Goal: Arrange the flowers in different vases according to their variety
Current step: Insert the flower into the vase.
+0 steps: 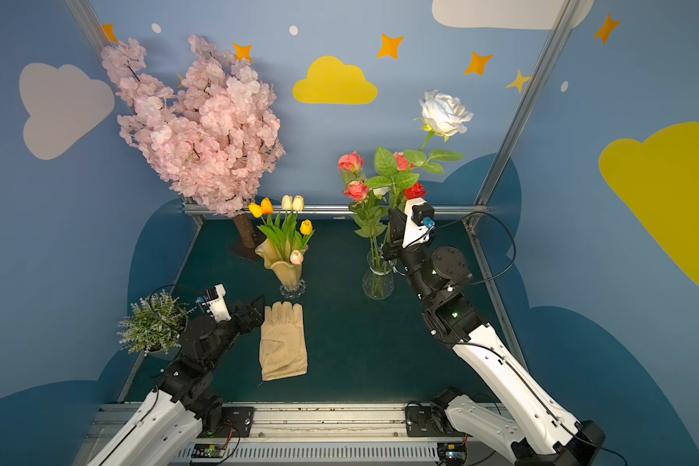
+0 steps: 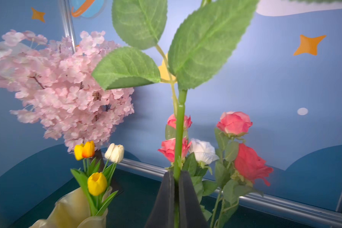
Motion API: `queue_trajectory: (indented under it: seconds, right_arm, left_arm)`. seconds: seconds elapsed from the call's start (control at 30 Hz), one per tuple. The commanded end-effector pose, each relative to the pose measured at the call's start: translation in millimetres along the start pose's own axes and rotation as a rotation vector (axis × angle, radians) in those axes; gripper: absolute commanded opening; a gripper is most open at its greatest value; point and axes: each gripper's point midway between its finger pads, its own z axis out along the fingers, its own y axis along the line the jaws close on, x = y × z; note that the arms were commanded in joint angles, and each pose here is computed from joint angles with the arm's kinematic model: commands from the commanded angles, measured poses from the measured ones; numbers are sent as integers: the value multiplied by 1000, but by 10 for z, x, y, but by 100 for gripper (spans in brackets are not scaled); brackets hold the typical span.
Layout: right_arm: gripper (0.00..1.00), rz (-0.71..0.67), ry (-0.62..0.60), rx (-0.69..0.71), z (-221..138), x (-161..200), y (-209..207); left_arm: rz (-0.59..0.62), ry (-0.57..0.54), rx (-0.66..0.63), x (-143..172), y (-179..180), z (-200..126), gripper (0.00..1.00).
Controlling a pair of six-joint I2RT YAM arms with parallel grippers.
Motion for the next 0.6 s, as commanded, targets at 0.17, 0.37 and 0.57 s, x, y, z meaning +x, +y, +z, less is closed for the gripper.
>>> queue_trajectory:
  seconds: [0.17,0.37,0.57]
  right_arm:
    - [0,1,-81,89,437,-33,-327]
    - [0,47,-6,69,724,361,-395]
    - [0,109,72,64,760,830,-453]
  left_arm:
    - [24,-9,15,-32,-44,32,100]
    - [32,-1,15,-15,-45,58,100]
    - [36,12,19,7,-56,90,100]
